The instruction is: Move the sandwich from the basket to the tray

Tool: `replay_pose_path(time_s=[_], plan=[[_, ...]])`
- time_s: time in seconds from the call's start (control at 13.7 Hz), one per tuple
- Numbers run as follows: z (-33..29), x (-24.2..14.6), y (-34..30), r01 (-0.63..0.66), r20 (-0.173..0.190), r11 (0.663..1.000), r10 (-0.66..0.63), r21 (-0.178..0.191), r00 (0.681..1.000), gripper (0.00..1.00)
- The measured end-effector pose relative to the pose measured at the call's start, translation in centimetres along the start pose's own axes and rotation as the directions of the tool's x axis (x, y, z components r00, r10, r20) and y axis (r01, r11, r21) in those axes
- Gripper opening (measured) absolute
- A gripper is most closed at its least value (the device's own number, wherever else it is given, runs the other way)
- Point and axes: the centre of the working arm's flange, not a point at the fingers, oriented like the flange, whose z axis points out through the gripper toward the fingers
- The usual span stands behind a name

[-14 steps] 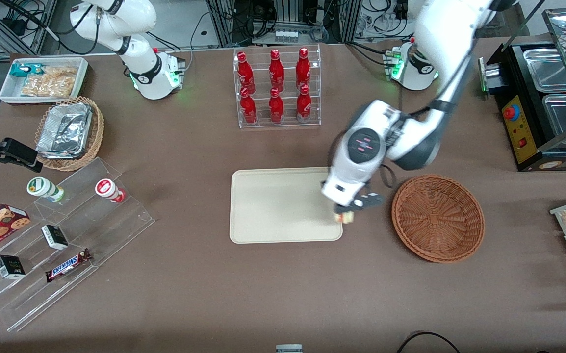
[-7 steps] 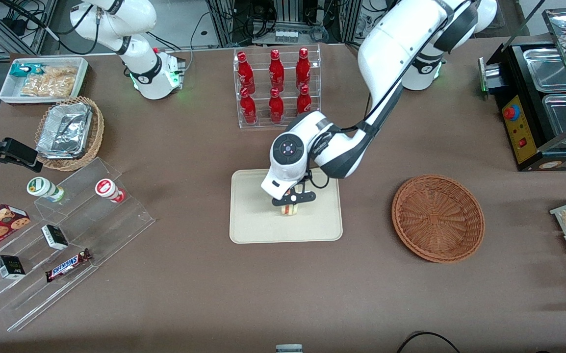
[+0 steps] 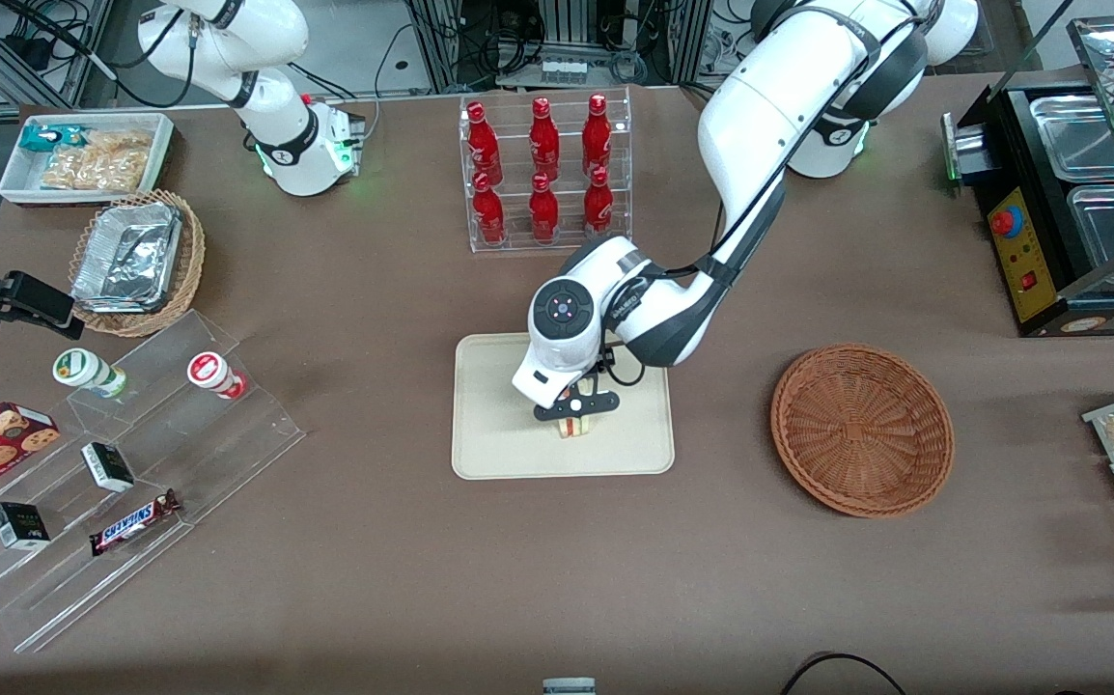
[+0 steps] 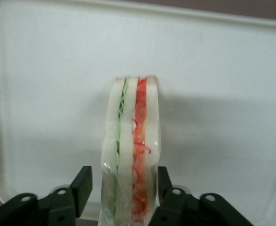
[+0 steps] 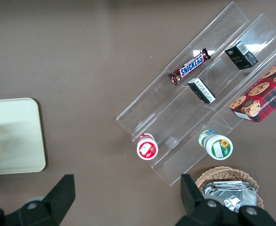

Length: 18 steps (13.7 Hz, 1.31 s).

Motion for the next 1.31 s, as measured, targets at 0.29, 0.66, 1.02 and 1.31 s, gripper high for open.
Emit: replay_pose_path(time_s=[0.29,0.66,1.02,1.31], plan=[[-6.5,2.3,-2.4,0.021,-0.101,0.999,-0.017,0.047,0.995,1.00],[-19.9,3.1,-12.6,0.006,-0.096,0.990,0.007,0.138,0.995,1.00],[-27.7,4.0,-26.7,-0.008,0.043,0.990,0.002,0.141,0.999,1.00],[-31.3,4.2,-37.6,-0.042,0.170,0.988,0.016,0.148,0.985,1.00]])
